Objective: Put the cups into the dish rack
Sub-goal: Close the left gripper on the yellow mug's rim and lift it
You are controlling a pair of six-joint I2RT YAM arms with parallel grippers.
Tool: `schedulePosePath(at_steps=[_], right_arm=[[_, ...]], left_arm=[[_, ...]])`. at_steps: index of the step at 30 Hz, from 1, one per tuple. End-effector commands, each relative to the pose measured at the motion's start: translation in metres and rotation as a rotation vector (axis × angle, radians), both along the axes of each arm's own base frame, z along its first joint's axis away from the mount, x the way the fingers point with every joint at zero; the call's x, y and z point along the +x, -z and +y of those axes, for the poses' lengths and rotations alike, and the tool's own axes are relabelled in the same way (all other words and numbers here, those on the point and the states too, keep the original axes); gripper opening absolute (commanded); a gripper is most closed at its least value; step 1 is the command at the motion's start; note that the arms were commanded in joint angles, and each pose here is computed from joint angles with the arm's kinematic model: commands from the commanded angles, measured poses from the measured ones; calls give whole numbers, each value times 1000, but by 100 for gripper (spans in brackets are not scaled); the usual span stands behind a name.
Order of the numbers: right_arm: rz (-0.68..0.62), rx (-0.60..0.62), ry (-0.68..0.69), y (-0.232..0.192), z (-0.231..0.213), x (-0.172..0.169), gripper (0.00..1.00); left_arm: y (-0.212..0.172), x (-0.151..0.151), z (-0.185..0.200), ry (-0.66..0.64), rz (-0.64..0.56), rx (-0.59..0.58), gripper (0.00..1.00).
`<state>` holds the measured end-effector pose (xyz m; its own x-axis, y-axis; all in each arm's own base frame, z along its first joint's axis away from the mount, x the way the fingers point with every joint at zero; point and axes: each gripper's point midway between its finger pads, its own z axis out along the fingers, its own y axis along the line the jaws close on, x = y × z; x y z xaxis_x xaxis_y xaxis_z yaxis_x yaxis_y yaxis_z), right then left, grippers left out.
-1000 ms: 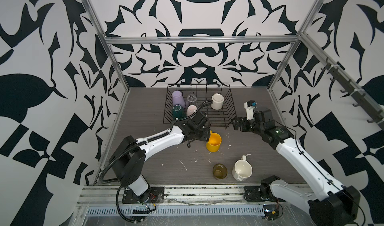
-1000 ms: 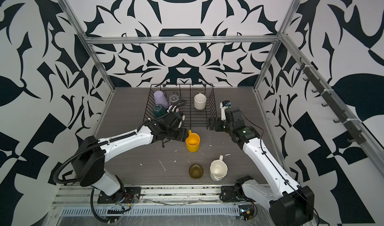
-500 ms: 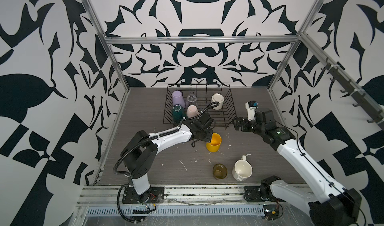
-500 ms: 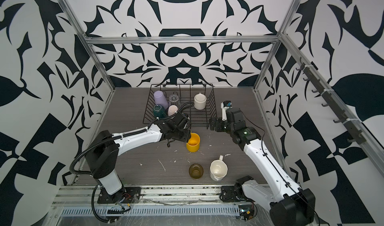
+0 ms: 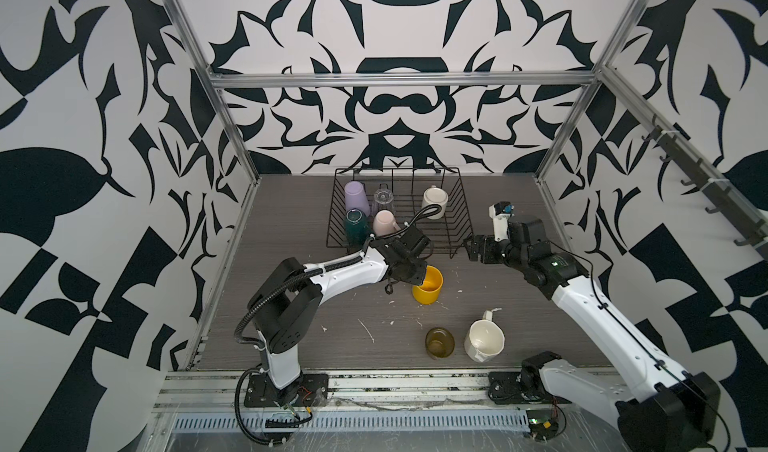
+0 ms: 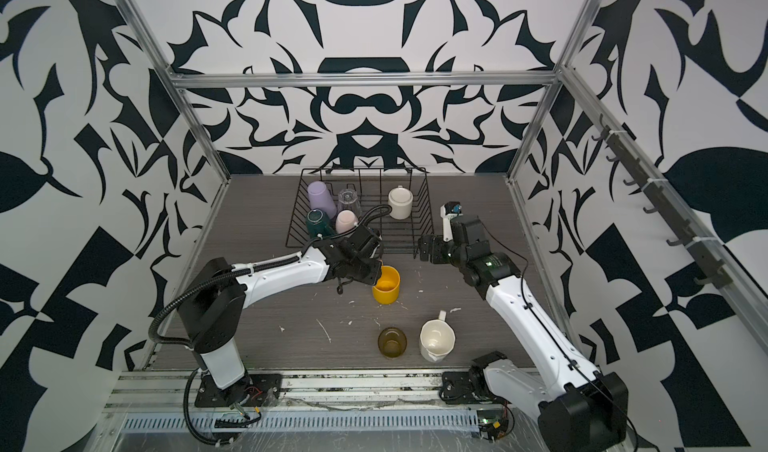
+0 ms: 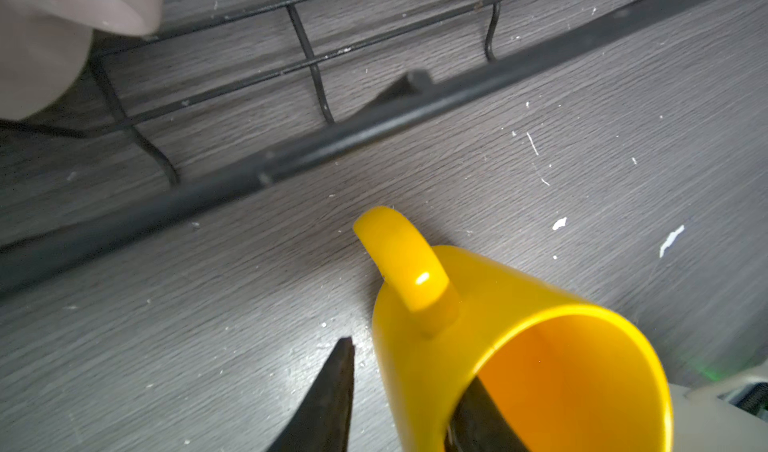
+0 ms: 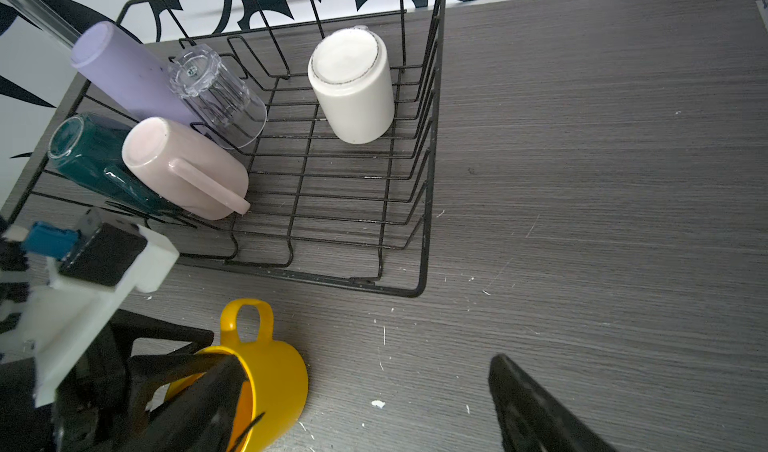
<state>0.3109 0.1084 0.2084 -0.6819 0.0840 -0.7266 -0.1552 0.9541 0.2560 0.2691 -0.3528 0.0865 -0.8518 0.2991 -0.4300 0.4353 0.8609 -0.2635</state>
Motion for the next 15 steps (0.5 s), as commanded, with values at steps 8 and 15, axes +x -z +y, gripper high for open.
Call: schedulePosePath(at_steps=[8,15], right_arm=[[-41,10,-1,-9,0,6,95],[-42,13,-4,-10,1,6,94]], left_arm=[[0,-2,-2,13,17,13,13],[-4,-4,-1,11,13,3,3]])
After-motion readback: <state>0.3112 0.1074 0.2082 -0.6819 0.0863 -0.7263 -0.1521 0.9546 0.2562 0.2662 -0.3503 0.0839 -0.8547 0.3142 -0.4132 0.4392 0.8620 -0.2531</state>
